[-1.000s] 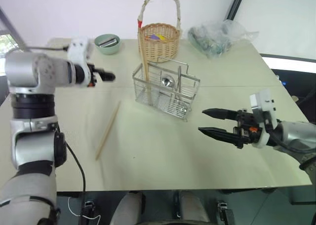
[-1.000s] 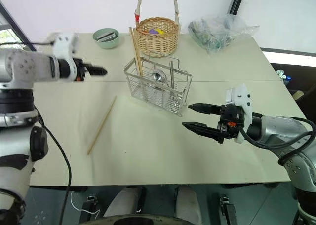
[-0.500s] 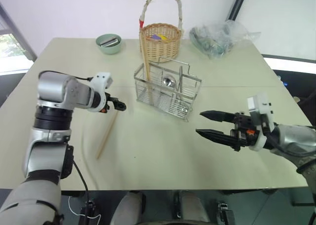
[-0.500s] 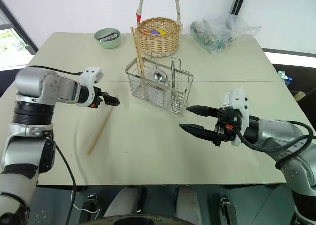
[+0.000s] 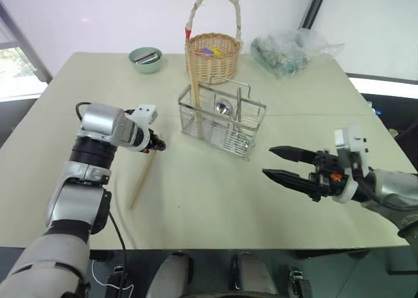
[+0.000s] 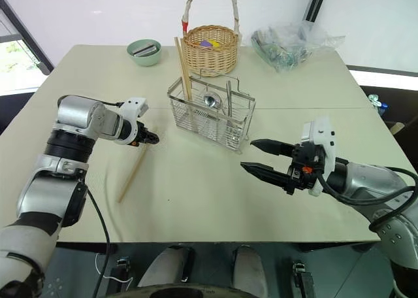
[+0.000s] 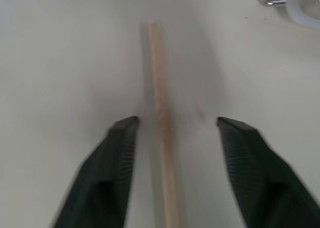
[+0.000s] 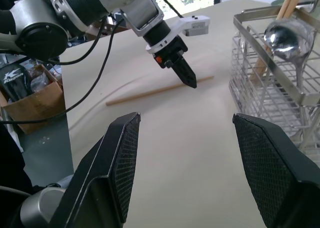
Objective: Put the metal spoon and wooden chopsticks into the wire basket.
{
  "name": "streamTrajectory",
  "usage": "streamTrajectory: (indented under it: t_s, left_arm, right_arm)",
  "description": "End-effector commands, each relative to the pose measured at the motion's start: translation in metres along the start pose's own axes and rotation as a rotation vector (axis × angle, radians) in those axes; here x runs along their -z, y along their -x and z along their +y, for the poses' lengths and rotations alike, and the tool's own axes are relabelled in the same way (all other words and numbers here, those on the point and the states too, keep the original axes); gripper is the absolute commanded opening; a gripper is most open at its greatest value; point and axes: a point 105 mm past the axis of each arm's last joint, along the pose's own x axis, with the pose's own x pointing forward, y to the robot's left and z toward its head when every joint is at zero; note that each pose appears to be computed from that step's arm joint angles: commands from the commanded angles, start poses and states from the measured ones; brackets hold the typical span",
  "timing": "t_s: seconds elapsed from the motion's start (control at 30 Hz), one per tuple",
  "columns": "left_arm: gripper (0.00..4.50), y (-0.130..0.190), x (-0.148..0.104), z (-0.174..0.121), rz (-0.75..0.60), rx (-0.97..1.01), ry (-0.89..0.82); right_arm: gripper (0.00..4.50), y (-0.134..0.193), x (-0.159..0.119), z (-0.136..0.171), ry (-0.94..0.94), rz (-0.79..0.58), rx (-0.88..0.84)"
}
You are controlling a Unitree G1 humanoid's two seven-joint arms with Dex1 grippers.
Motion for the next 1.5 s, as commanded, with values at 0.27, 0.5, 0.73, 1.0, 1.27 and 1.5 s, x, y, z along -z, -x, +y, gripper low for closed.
streamTrajectory:
  t_s: [0.27,0.5,0.73,1.0,1.27,1.5]
  left_arm:
    - [0.08,0.01,-0.019,0.002,-0.069,0.002,0.04]
    - [0.08,0.06,-0.09,0.046,-0.518,-0.145,0.055]
    - [0.08,0.167,-0.158,0.066,-1.126,-0.123,0.076]
    - [0.08,0.258,-0.204,0.027,-1.548,0.251,0.259]
    - [0.08,0.214,-0.211,-0.034,-1.423,0.378,0.095]
    - [0.08,0.166,-0.194,-0.072,-1.31,0.413,-0.055]
  right_arm:
    - [3.04,0.0,-0.008,0.005,0.039,-0.011,-0.024]
    - [3.04,0.005,-0.008,0.002,0.056,0.022,-0.027]
    - [3.04,0.011,-0.016,-0.006,0.073,0.034,-0.017]
    - [3.04,0.005,-0.016,-0.004,0.071,0.03,-0.026]
    - [3.04,0.007,-0.017,-0.004,0.074,0.011,0.007]
    - [3.04,0.011,-0.015,-0.001,0.067,-0.002,0.05]
